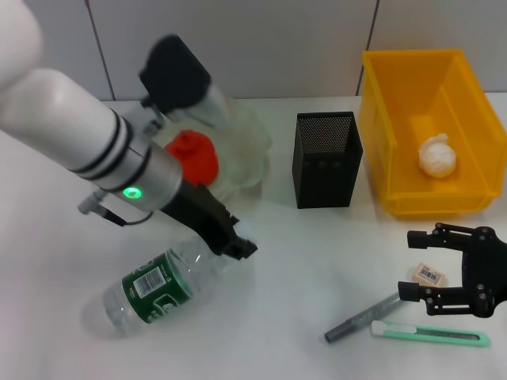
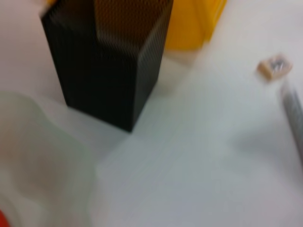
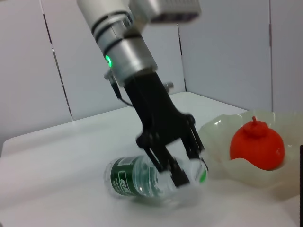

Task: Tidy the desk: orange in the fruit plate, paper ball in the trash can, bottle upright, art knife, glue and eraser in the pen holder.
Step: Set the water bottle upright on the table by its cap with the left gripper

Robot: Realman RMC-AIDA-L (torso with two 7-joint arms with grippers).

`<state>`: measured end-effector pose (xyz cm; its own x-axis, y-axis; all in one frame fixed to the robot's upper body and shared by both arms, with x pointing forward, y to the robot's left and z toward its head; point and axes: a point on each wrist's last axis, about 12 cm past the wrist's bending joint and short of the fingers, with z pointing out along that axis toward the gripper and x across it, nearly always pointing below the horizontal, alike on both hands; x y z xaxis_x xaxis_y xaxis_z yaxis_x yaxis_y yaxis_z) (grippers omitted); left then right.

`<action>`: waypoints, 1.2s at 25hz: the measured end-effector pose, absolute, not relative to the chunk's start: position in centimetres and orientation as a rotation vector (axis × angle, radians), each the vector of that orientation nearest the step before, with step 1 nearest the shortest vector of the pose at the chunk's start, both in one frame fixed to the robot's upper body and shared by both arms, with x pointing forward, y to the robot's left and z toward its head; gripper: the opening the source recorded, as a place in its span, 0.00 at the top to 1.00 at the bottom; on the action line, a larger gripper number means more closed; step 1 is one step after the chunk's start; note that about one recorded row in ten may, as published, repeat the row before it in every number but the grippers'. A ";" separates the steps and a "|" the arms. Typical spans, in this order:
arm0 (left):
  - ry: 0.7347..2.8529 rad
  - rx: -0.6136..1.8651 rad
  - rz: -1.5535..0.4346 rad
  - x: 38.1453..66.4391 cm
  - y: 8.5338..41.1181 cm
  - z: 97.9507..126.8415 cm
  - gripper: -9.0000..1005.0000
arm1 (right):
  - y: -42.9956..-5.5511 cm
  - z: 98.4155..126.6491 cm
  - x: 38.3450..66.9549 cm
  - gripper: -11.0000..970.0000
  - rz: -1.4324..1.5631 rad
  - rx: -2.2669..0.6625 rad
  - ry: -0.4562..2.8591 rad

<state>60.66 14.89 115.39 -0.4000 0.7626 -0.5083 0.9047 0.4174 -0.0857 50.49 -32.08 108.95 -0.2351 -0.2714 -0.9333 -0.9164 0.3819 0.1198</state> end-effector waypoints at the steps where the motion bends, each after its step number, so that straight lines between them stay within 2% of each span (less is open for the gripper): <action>1: 2.275 1.417 -0.515 60.6 15.2 115.8 0.56 | -32.1 109.0 50.5 0.14 0.886 -1.050 1.729; 4: 2.243 1.376 -0.602 60.6 16.8 117.3 0.55 | -32.0 109.0 50.6 0.13 0.886 -1.053 1.726; 8: 2.234 1.364 -0.628 60.7 17.3 117.7 0.55 | -31.9 109.2 50.8 0.13 0.885 -1.058 1.721; 12: 2.175 1.324 -0.732 60.5 19.9 119.1 0.55 | -31.8 109.3 51.0 0.13 0.885 -1.062 1.717; 30: 1.985 1.336 -0.842 58.6 24.3 120.2 0.54 | -31.5 109.4 51.3 0.13 0.889 -1.055 1.719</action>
<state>58.57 24.34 120.25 -0.3169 0.5620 -0.7640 0.9400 0.2937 -0.1738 51.32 -31.54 109.39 -0.2269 -0.2691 -0.9360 -0.9193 0.3765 0.1146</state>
